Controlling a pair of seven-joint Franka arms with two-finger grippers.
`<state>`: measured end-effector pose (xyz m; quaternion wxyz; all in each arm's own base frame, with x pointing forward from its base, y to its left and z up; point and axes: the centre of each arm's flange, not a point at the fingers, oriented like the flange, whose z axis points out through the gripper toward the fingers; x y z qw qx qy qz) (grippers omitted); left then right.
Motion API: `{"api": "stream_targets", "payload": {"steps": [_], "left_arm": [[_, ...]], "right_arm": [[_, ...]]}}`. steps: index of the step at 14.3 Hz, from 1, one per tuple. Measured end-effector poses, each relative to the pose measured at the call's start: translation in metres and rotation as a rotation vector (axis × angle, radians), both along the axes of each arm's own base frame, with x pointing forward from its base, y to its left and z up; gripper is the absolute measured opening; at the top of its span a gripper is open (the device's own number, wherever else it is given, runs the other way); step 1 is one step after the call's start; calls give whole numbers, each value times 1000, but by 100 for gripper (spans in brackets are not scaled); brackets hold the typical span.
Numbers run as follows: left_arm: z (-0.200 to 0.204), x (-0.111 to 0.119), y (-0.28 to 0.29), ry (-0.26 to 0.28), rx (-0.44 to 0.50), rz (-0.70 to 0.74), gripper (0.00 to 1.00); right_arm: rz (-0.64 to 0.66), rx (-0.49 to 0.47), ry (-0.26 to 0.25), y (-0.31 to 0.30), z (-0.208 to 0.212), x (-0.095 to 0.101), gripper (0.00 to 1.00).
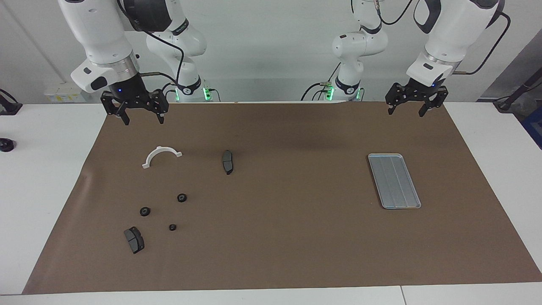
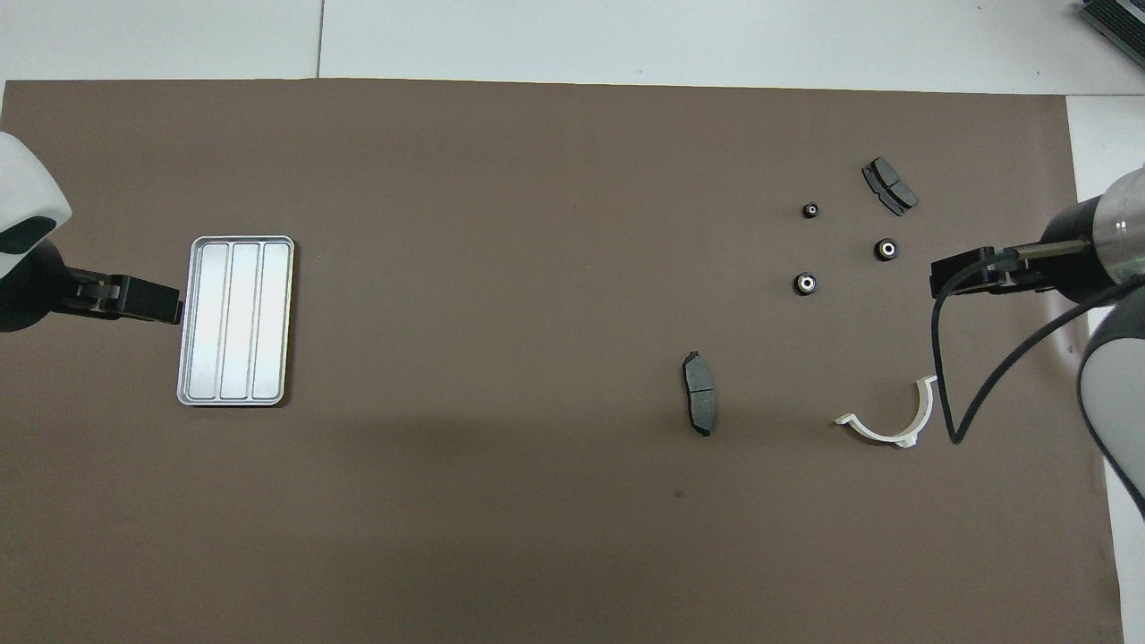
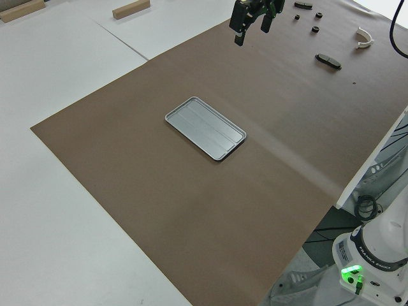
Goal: Pick bearing gear from pile to tray
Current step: 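Move the right gripper toward the small black bearings, then grasp the black bearing nearest the robot with the right gripper and lift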
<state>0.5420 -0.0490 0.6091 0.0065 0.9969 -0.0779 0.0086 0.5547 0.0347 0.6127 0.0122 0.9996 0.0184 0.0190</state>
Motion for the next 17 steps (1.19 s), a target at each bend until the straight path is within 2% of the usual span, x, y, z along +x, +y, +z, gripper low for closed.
{"api": "stream_targets", "payload": {"steps": [2,5,9,12,15,17], "left_arm": [[-4,11,3,8,-8,58,100],[-6,14,1,13,-11,178,100],[-2,14,2,7,-12,181,100],[6,12,2,4,-12,182,100],[9,10,0,3,-11,178,100],[9,8,-4,12,-9,170,100]], "right_arm": [[-1,0,-1,0,0,0,100],[-9,0,-2,-5,0,0,100],[-10,0,1,-6,-3,0,100],[-8,1,-44,-5,-17,3,100],[-5,6,-71,-5,-50,16,100],[-3,13,-87,-5,-81,35,100]]}}
